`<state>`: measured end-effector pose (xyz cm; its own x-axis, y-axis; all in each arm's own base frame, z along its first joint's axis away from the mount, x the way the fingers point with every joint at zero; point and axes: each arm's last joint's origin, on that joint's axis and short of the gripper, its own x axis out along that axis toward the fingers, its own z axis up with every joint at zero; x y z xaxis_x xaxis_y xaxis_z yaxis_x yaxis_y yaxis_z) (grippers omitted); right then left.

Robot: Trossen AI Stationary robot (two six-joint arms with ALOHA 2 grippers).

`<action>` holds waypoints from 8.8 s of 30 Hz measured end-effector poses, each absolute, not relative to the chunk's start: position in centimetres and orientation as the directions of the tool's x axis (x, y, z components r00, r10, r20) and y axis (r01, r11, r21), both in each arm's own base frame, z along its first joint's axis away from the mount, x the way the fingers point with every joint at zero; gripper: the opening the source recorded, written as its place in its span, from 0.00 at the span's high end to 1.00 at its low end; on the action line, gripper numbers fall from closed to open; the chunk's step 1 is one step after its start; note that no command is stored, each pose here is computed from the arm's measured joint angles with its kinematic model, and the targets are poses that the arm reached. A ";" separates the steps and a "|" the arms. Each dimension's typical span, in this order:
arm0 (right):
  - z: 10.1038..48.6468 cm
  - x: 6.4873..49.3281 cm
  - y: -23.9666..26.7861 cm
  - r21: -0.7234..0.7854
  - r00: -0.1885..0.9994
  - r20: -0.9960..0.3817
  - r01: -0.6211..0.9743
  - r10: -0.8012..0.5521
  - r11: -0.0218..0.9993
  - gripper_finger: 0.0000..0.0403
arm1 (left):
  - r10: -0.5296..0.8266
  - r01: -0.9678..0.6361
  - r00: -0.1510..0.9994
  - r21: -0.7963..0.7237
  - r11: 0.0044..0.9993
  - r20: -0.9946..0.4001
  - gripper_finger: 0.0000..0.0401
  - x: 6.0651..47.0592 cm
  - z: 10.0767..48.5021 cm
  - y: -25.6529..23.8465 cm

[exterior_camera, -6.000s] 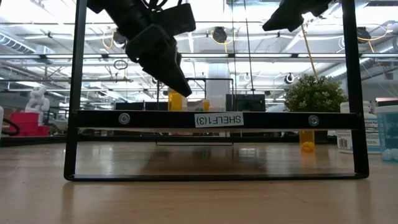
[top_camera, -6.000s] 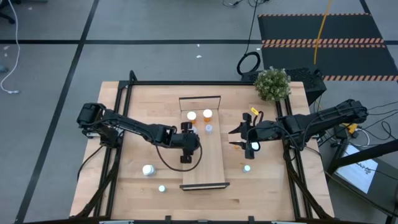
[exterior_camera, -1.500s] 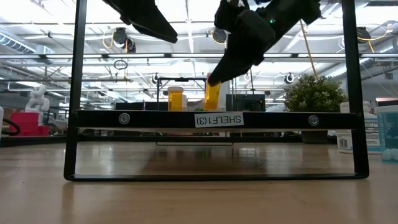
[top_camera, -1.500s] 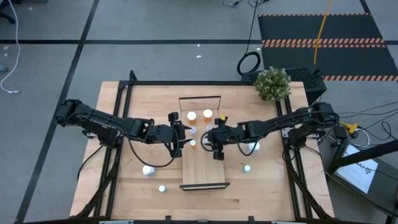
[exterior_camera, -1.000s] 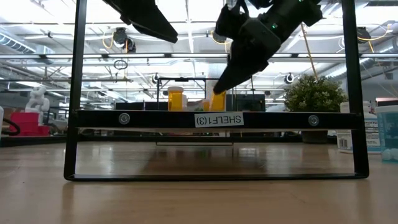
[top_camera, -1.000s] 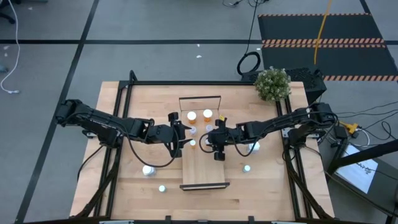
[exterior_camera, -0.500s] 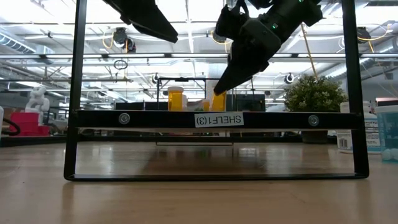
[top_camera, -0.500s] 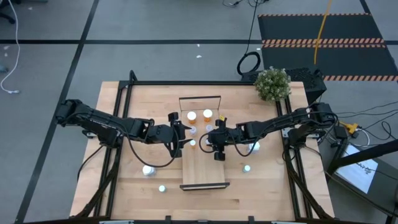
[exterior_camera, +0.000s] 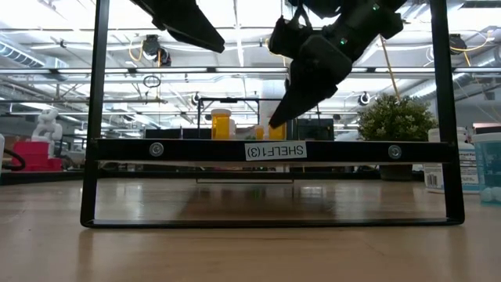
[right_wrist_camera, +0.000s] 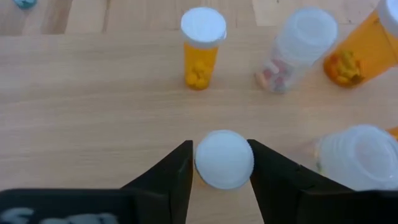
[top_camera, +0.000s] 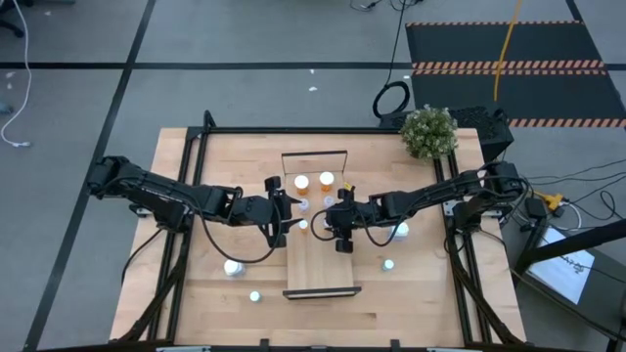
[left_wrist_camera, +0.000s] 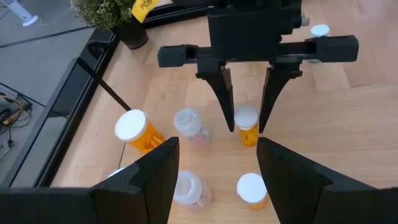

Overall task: Pick and place medicine bottles onto shelf by color
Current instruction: Put the small orange medicine bottle on the shelf, then put the left white blue medicine bottle on the shelf

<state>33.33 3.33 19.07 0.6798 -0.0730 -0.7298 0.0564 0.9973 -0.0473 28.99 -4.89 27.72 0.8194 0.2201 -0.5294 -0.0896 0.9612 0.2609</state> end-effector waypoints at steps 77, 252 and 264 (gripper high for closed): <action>28.7 25.6 6.7 0.071 0.824 -0.565 -0.001 0.041 0.998 0.38 | -0.101 0.567 0.402 0.161 0.808 -0.910 0.42 16.8 26.3 -14.9; 28.9 25.2 7.8 -0.018 0.835 -0.547 -0.085 0.061 0.996 0.38 | 0.078 -0.042 0.326 0.068 0.997 -0.942 0.40 37.6 22.4 -10.3; 28.9 25.2 7.8 -0.017 0.834 -0.548 -0.083 0.060 0.996 0.38 | 0.076 -0.041 0.330 0.067 0.997 -0.941 0.40 37.6 22.4 -10.3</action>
